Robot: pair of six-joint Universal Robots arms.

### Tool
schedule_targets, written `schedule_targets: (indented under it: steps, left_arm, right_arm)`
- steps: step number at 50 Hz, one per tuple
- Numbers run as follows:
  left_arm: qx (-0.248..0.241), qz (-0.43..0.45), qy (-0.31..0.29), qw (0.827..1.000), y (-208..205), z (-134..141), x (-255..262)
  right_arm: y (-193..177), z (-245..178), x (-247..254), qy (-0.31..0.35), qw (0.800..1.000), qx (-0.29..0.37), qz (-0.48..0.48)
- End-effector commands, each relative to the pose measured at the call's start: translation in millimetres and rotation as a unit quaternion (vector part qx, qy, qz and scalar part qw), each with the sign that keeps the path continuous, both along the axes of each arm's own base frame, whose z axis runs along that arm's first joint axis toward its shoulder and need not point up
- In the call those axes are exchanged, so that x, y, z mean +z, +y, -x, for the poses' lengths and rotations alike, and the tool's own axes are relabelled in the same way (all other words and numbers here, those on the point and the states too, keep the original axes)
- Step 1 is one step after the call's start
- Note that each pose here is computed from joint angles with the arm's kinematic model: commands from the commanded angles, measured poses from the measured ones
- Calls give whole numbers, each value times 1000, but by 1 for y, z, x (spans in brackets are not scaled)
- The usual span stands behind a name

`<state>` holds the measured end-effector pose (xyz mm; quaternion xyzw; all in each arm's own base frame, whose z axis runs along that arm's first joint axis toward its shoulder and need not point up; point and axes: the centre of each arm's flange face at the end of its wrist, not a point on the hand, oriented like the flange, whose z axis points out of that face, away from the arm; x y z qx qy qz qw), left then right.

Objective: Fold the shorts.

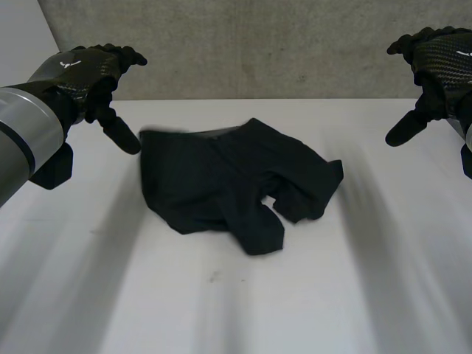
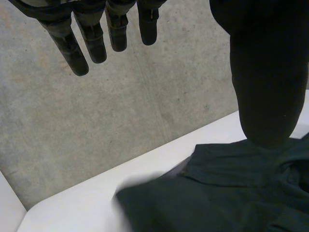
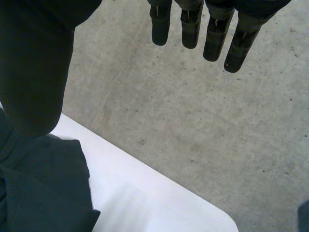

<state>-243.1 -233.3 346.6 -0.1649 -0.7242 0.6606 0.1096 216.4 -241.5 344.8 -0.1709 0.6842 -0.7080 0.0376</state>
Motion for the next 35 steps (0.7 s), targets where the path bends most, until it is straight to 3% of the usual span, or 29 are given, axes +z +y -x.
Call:
schedule_targets:
  steps: [1, 16, 23, 30, 35]
  left_arm:
    - [0, 0, 0, 1000, -2, 0, -1]
    - [12, -11, -10, 1000, -33, 8, -33]
    - [7, -50, -42, 998, -56, 18, -80]
    - [-49, -65, -54, 995, -62, 50, -125]
    - [-102, -53, -53, 992, -59, 91, -150]
  right_arm:
    - [0, 0, -1, -1, 1000, 1, 3]
    - [4, -7, -4, 6, 1000, 18, 0]
    - [5, -17, -13, 16, 997, 73, -18]
    - [-2, -24, -44, 57, 992, 96, -56]
    - [-15, -26, -80, 93, 986, 95, -100]
